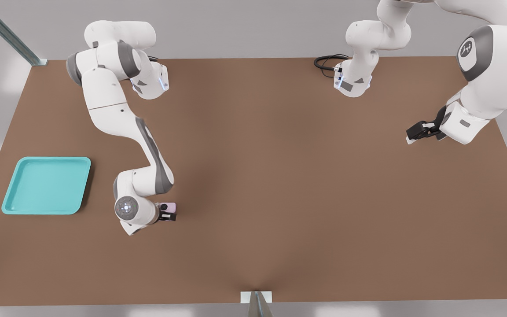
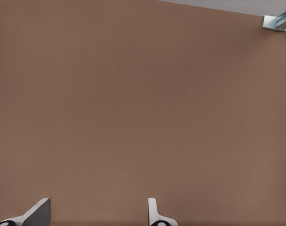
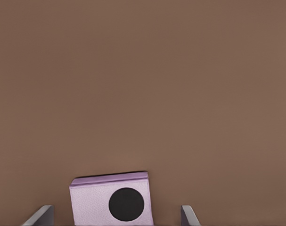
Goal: Keep left arm still and place phone on the tray with right arm
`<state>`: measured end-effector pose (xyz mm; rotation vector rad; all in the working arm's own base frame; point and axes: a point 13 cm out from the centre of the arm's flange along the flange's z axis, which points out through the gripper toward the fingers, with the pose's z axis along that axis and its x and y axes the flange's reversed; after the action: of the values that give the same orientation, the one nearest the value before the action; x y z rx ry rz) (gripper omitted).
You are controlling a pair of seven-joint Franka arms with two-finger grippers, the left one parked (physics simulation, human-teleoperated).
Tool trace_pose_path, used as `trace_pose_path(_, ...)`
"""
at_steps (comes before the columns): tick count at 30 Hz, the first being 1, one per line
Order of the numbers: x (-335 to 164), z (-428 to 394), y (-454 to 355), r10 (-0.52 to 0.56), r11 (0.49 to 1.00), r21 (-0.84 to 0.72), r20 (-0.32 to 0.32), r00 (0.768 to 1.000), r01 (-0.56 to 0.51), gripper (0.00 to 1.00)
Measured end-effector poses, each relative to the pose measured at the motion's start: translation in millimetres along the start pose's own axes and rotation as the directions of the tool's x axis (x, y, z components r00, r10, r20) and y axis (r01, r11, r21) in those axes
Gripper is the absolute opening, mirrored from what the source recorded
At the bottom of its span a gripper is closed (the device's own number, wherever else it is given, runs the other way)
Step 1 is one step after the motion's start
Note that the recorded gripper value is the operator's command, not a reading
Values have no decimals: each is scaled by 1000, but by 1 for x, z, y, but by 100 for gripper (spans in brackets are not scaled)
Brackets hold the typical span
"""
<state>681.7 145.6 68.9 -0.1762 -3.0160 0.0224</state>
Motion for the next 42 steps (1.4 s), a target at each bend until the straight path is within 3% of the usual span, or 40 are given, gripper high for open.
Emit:
trace_pose_path(21, 27, 44, 2, -11, 999, 41, -16, 1000, 11, 100)
trace_pose_path(25, 29, 47, 1, -12, 999, 42, -19, 1000, 13, 95)
trace_pose_path(31, 29, 47, 2, -13, 999, 39, -18, 1000, 14, 76)
trace_pose_path(42, 14, 8, -9, -8, 1000, 19, 28, 1000, 8, 75)
